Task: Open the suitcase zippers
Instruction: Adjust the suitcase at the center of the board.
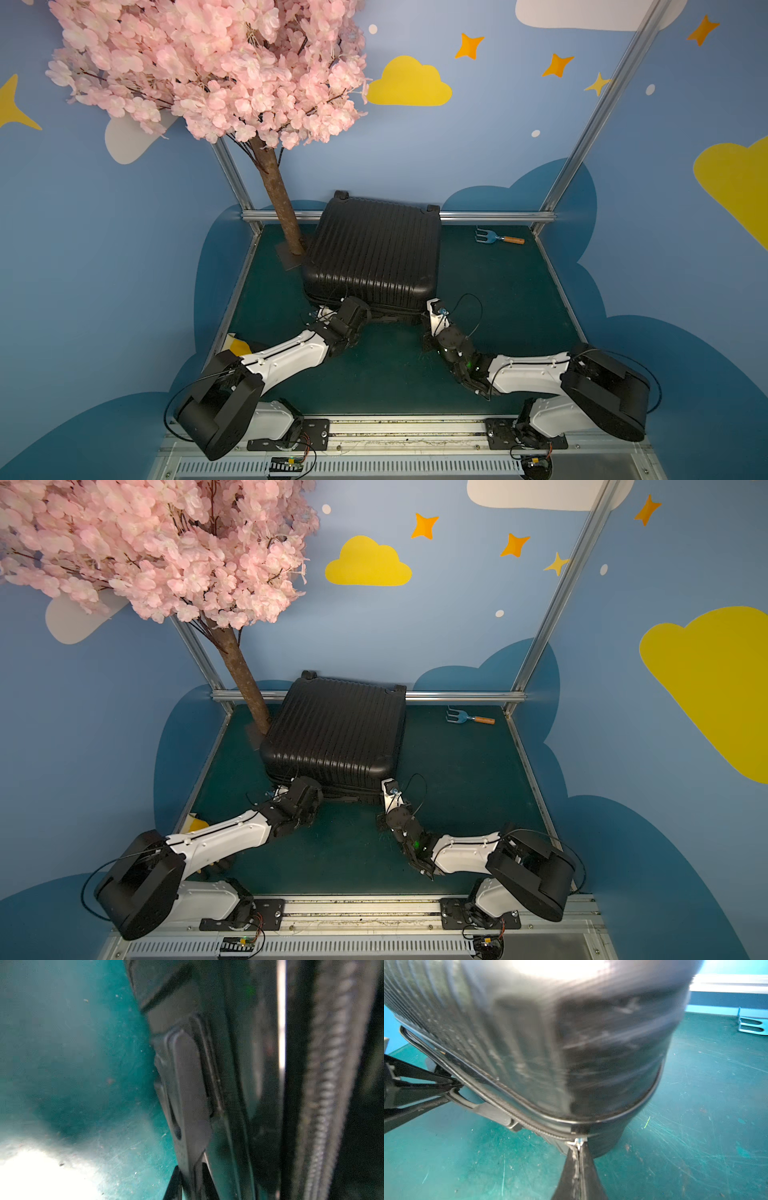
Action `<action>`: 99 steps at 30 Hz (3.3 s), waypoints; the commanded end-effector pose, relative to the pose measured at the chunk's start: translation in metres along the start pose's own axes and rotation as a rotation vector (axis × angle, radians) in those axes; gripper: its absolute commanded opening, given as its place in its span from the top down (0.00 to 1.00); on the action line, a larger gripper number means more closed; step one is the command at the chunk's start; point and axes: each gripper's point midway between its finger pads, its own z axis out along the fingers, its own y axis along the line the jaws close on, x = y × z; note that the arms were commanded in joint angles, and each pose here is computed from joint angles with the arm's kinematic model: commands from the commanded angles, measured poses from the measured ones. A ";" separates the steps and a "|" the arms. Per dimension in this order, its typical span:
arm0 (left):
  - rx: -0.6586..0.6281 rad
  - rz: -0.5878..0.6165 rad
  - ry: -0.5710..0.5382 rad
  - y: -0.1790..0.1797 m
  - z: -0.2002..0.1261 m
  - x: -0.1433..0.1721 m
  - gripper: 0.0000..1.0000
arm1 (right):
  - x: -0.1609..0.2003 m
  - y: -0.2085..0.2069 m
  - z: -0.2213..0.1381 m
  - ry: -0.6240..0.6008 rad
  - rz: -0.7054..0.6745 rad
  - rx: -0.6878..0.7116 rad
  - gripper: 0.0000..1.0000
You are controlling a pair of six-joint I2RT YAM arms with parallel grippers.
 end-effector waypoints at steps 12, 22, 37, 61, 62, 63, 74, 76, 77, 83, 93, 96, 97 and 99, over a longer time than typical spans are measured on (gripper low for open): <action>-0.289 0.166 -0.101 0.067 -0.018 -0.038 0.98 | -0.037 -0.026 -0.004 -0.054 -0.137 -0.248 1.00; -0.319 0.234 -0.081 0.073 -0.025 -0.042 0.98 | -0.071 -0.047 0.017 -0.086 -0.124 -0.324 1.00; -0.295 0.473 0.019 0.054 -0.031 -0.034 0.98 | -0.066 -0.058 0.037 -0.091 -0.178 -0.289 1.00; -0.032 0.894 0.160 -0.024 -0.006 -0.033 0.98 | -0.024 -0.031 -0.042 -0.022 -0.111 -0.213 1.00; -0.031 0.845 0.169 -0.025 -0.002 -0.039 0.96 | -0.022 -0.026 -0.047 -0.024 -0.098 -0.224 1.00; -0.019 0.803 0.198 -0.027 0.003 -0.039 0.91 | -0.021 -0.021 -0.051 -0.029 -0.083 -0.231 1.00; 0.204 0.455 0.307 -0.041 -0.024 -0.008 0.46 | -0.017 -0.004 -0.062 -0.033 0.041 -0.228 1.00; 0.226 0.436 0.233 -0.042 -0.041 -0.019 0.39 | -0.016 0.000 -0.062 -0.030 0.039 -0.235 1.00; 0.242 0.421 0.200 -0.042 -0.047 -0.024 0.35 | -0.015 0.001 -0.062 -0.028 0.034 -0.233 1.00; 0.235 0.390 0.185 -0.039 -0.043 -0.026 0.34 | -0.012 0.008 -0.060 -0.020 0.026 -0.238 1.00; 0.217 0.342 0.207 -0.025 -0.036 -0.013 0.52 | -0.007 0.003 -0.061 -0.008 0.036 -0.211 1.00; 0.235 0.363 0.185 -0.028 -0.048 -0.015 0.51 | -0.004 0.003 -0.061 -0.001 0.038 -0.210 1.00; 0.235 0.362 0.187 -0.028 -0.049 -0.014 0.51 | -0.002 0.003 -0.060 0.003 0.038 -0.209 1.00; 0.232 0.352 0.197 -0.025 -0.049 -0.011 0.51 | 0.000 0.003 -0.060 0.010 0.042 -0.210 1.00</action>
